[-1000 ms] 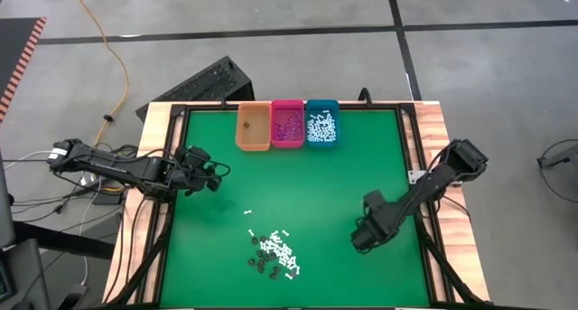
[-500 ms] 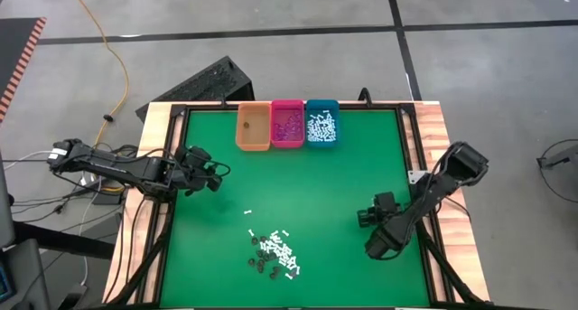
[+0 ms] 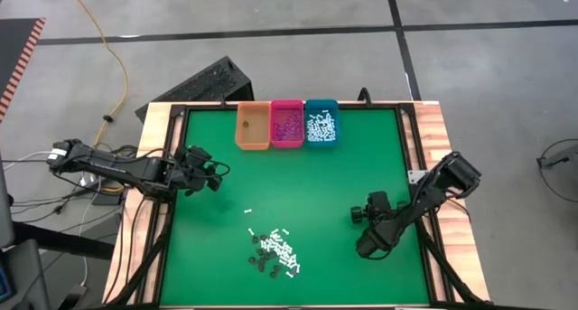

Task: Sort Halloween decoration
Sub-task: Put the white bone toy into the blue bin

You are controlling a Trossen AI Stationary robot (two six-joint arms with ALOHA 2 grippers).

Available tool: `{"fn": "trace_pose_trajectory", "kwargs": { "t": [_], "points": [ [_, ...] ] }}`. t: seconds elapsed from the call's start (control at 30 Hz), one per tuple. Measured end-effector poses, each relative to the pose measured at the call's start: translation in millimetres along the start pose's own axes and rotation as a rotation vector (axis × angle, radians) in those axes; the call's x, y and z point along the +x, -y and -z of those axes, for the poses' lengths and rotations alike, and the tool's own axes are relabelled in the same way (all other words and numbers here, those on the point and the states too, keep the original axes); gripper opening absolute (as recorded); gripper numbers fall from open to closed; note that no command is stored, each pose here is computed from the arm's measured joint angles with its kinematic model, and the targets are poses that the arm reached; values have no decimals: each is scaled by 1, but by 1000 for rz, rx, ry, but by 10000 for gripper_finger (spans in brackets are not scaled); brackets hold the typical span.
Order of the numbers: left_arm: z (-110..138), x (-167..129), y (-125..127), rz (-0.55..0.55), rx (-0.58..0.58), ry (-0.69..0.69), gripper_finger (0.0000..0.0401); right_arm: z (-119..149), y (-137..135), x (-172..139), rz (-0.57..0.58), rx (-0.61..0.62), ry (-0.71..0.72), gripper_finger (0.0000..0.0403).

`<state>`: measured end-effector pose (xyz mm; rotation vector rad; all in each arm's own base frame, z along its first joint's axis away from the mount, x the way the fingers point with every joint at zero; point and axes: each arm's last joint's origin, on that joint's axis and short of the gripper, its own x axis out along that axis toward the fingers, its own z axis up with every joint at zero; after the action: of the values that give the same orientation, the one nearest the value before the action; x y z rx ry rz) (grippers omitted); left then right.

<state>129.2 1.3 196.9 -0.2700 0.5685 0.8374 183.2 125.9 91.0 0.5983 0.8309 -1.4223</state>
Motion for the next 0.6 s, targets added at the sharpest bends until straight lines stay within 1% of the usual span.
{"fn": "trace_pose_trajectory", "kwargs": {
  "t": [0.07, 0.1, 0.17, 0.27, 0.37, 0.47, 0.53, 0.6],
  "points": [
    [0, 0, 0, 0, 0, 0, 144, -1, -3, -5, 21, -3, -4, 37],
    [0, 0, 0, 0, 0, 0, 144, -2, -4, -8, 30, -7, -7, 22],
    [0, 0, 0, 0, 0, 0, 144, -5, -7, -15, 48, -5, -26, 19],
    [0, 0, 0, 0, 0, 0, 144, -13, -9, -27, 35, 13, -52, 17],
    [0, 0, 0, -1, 1, -1, 144, -25, -10, -49, -56, 44, -99, 16],
    [0, 0, 0, 2, 7, -2, 144, -42, -3, -63, -117, 30, -71, 16],
    [0, 0, 0, 9, 16, -10, 144, -52, -2, -75, -188, 45, -64, 16],
    [0, 0, 0, 15, 21, -15, 144, -61, 3, -82, -216, 39, -42, 16]
  ]
}}
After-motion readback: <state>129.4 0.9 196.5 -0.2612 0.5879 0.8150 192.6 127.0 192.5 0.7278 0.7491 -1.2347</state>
